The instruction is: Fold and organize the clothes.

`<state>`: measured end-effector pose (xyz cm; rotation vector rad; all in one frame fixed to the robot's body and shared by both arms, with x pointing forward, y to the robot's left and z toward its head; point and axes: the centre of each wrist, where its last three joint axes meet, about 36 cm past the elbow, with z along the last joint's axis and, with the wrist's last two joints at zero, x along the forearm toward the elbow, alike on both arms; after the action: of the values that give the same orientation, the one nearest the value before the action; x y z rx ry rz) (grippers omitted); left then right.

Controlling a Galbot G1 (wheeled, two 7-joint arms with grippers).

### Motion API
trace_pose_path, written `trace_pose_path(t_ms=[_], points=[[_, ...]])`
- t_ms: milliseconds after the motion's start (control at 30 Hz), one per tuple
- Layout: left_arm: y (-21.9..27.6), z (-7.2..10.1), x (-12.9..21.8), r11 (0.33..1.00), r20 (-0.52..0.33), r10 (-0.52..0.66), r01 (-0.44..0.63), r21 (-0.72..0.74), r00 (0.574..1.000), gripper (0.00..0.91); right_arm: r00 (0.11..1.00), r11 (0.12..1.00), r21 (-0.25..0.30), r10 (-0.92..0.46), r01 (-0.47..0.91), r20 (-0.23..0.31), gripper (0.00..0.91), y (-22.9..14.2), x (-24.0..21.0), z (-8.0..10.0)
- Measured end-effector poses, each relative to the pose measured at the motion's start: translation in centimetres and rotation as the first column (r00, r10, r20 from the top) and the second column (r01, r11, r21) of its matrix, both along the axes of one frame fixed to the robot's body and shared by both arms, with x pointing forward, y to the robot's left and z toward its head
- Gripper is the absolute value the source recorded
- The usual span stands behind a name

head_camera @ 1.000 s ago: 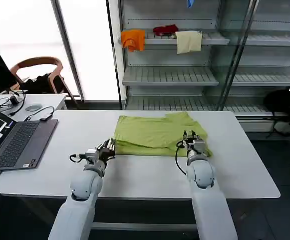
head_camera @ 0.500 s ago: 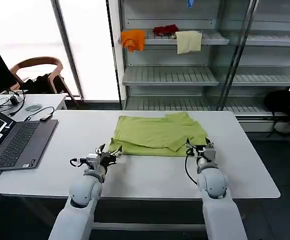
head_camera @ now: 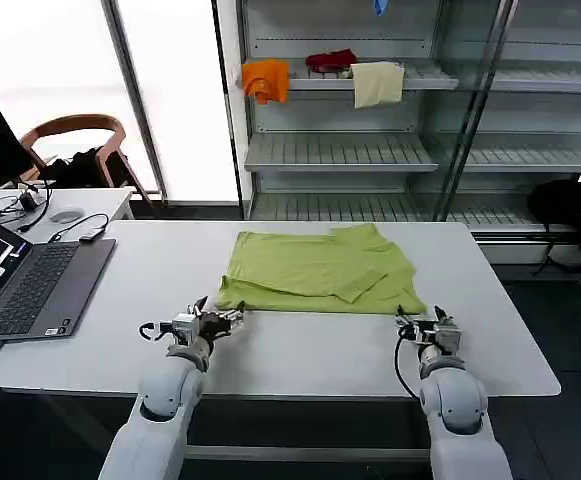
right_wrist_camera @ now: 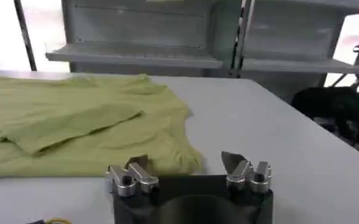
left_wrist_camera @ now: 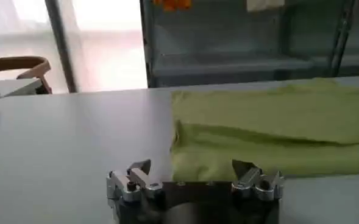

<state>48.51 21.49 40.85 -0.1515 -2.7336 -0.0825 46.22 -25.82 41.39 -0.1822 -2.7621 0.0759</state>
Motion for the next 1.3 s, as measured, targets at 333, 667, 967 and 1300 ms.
trace_pose_path(t_ms=[333,667,967,1300], points=[[0.0,-0.9,0.2,1.0,-0.026,0.0,0.0,-0.001,1.0,0.01,1.0,1.0,-0.001,0.012,-0.012,-0.009,0.0,0.1,0.0,-0.4],[0.0,-1.2,0.4,1.0,-0.038,0.0,0.0,-0.002,0.999,0.0,1.0,1.0,0.001,0.021,-0.021,-0.006,0.0,0.2,-0.3,-0.4],[0.0,-1.3,0.4,1.0,-0.02,0.017,-0.016,0.018,1.0,0.0,1.0,1.0,0.006,0.026,-0.026,-0.006,0.0,0.3,-1.1,0.0],[1.5,-0.4,-2.8,1.0,-0.019,0.012,-0.011,0.014,1.0,0.0,0.999,0.999,0.012,0.047,-0.047,0.019,0.0,1.9,-5.4,1.7]])
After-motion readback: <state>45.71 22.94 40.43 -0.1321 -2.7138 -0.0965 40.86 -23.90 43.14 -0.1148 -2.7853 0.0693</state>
